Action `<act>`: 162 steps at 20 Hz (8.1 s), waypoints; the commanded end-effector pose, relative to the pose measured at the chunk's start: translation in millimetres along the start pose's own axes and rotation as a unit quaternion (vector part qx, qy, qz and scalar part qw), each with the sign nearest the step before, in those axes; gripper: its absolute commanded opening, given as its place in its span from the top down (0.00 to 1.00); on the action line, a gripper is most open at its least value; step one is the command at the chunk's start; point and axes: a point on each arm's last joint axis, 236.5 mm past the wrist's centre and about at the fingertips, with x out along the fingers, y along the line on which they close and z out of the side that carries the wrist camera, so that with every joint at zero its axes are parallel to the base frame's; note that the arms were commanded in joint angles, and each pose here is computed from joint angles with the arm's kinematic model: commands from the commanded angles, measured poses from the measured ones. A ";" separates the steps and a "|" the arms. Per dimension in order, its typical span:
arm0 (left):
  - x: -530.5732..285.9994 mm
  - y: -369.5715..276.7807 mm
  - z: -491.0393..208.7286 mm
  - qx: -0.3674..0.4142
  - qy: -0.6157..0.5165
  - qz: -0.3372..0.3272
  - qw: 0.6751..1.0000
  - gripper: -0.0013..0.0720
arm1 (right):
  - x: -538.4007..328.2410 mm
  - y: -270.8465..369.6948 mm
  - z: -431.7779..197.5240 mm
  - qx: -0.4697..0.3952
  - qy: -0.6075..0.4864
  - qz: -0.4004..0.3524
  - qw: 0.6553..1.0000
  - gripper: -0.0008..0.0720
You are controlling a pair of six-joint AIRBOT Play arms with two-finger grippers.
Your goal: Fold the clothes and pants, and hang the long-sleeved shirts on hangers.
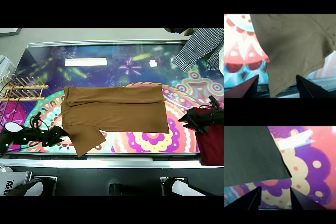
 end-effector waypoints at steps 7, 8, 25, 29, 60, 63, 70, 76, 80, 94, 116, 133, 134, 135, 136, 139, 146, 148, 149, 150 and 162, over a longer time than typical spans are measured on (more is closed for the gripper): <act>54.3 9.0 -7.4 0.009 0.006 0.024 1.000 0.27 | 0.5 4.5 -5.6 0.001 -0.001 0.011 1.000 0.42; 57.1 9.0 -6.4 0.007 0.005 0.024 1.000 0.27 | 0.4 5.4 -5.2 0.001 -0.002 0.013 1.000 0.42; 68.8 -11.3 -16.7 -0.005 0.023 -0.004 1.000 0.96 | 74.7 -19.0 -8.2 0.030 0.078 0.062 0.995 0.41; 68.8 -11.3 -16.6 -0.005 0.023 -0.004 1.000 0.96 | 88.5 -18.0 -12.5 0.040 0.079 0.080 0.993 0.42; -89.7 -52.9 31.0 0.053 -0.088 0.038 0.994 0.96 | -6.0 37.9 -29.4 -0.120 -0.071 -0.034 0.990 0.95; -84.3 -60.0 82.4 0.063 -0.092 0.040 0.993 0.96 | 16.1 45.4 8.2 -0.144 -0.100 -0.087 0.981 0.95; -29.2 -79.5 179.5 0.106 -0.051 0.032 0.993 0.96 | 62.9 77.4 77.8 -0.170 -0.095 -0.087 0.977 0.95; 28.2 -78.3 203.7 0.124 0.034 0.038 0.991 0.96 | 90.9 72.5 104.2 -0.156 -0.077 -0.087 0.981 0.94; 29.9 -77.2 206.4 0.125 0.036 0.039 0.991 0.52 | 83.6 73.0 98.9 -0.138 -0.057 -0.082 0.985 0.50; -81.1 -114.2 196.9 0.193 -0.063 0.076 0.976 0.35 | 80.0 18.1 73.1 -0.061 0.045 0.083 0.994 0.17; 112.4 -256.9 102.8 0.189 0.028 -0.082 0.978 0.96 | -45.4 86.4 67.6 -0.147 -0.055 -0.089 0.984 0.94; 302.3 -381.0 -76.0 0.026 0.062 -0.203 0.977 0.96 | -140.5 130.9 20.0 -0.169 -0.143 -0.083 0.972 0.94; 307.3 -384.0 -78.9 0.017 0.063 -0.206 0.976 0.97 | -140.0 130.5 17.5 -0.169 -0.138 -0.083 0.972 0.94; 311.7 -385.4 -81.7 0.008 0.065 -0.206 0.976 0.97 | -139.3 129.5 14.9 -0.169 -0.132 -0.084 0.973 0.94; 315.8 -384.8 -85.1 -0.003 0.070 -0.204 0.976 0.97 | -139.1 129.0 13.9 -0.168 -0.130 -0.085 0.974 0.94; 316.0 -381.0 -89.2 -0.008 0.083 -0.195 0.977 0.97 | -139.6 129.9 16.1 -0.169 -0.135 -0.084 0.973 0.94; 194.3 -358.7 -19.4 0.163 0.061 -0.098 0.980 0.97 | -138.5 170.5 20.6 -0.152 -0.158 0.001 0.976 0.95; 126.5 -319.0 28.6 0.208 0.018 -0.003 0.978 0.97 | -131.0 194.4 16.2 -0.157 -0.159 0.023 0.974 0.95; 89.7 -298.6 48.6 0.221 -0.002 0.041 0.974 0.97 | -123.3 208.1 12.3 -0.166 -0.157 0.028 0.973 0.95; 48.4 -275.7 67.3 0.224 -0.023 0.086 0.970 0.96 | -112.2 223.3 7.3 -0.175 -0.152 0.030 0.972 0.95; -218.3 -199.1 114.9 0.184 -0.230 0.154 0.943 0.96 | 93.0 359.1 -70.6 -0.216 -0.066 0.055 0.973 0.95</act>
